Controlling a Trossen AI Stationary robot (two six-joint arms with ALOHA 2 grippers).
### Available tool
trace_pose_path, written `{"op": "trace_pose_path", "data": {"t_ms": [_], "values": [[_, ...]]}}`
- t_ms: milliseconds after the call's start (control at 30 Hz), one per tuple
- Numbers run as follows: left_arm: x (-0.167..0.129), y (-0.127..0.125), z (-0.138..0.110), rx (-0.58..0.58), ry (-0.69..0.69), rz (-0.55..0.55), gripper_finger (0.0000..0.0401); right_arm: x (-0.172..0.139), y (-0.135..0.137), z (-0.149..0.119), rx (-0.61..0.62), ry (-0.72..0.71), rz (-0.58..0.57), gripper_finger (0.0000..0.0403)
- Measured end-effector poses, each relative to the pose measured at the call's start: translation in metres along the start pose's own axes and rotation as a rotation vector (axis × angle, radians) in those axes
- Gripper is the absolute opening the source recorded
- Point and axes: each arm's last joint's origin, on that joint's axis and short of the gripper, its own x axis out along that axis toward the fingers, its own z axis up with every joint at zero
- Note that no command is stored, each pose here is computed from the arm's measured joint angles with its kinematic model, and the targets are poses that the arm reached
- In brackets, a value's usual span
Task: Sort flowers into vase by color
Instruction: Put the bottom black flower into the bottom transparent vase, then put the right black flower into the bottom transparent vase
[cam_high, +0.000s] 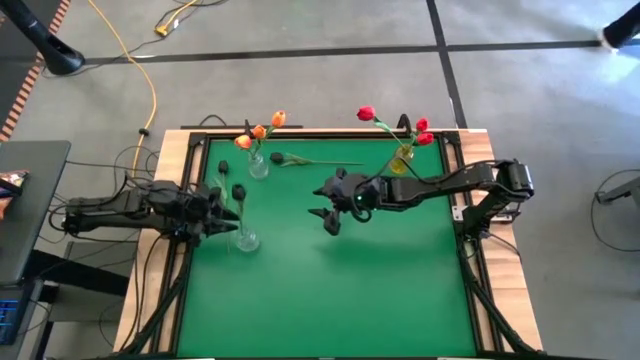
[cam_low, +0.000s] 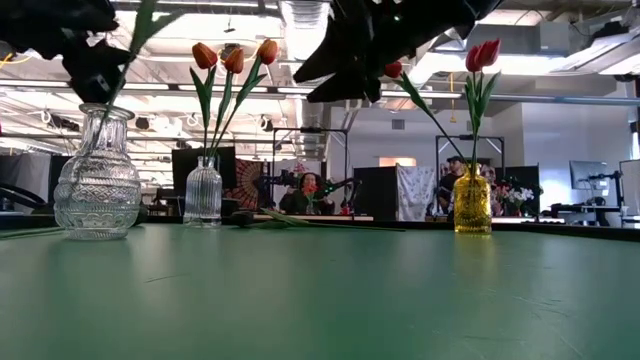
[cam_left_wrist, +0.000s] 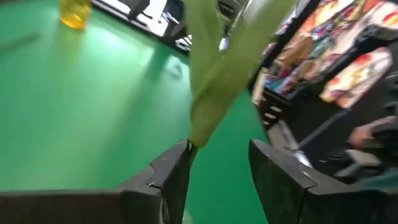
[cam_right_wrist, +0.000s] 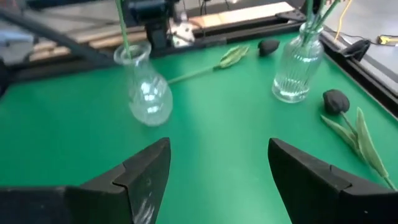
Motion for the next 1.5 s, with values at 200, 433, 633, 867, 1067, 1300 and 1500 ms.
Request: {"op": "trace_pose_path", "data": {"t_ms": [200,433,633,867,1067,1300,1500], "values": [[0.000,-0.002,-0.001,-0.155,0.040,-0.062,0.0153,0.000,-0.003,-0.007,-0.036,0.077,-0.016,0.0297],[0.000,-0.002,-0.003,-0.349,0.075,-0.074,0.0153,0.001,-0.018,-0.009,-0.022,0.114,-0.057,0.0297],[0.000,-0.001,-0.005,-0.445,0.118,-0.071,0.0153,0.020,-0.036,-0.014,-0.003,0.191,-0.106,0.0297],[-0.010,-0.006,0.000,-0.460,0.143,-0.025,0.0153,0.071,-0.056,-0.012,-0.033,0.339,-0.166,0.0297],[-0.023,-0.010,0.009,-0.433,0.107,0.083,0.0153,0.101,-0.090,-0.003,-0.008,0.399,-0.234,0.0297],[-0.025,-0.010,0.011,-0.412,0.075,0.120,0.0153,0.121,-0.119,0.003,-0.045,0.432,-0.267,0.0297],[-0.025,-0.010,0.011,-0.412,0.075,0.122,0.0153,0.121,-0.141,0.008,-0.067,0.457,-0.288,0.0297]]}}
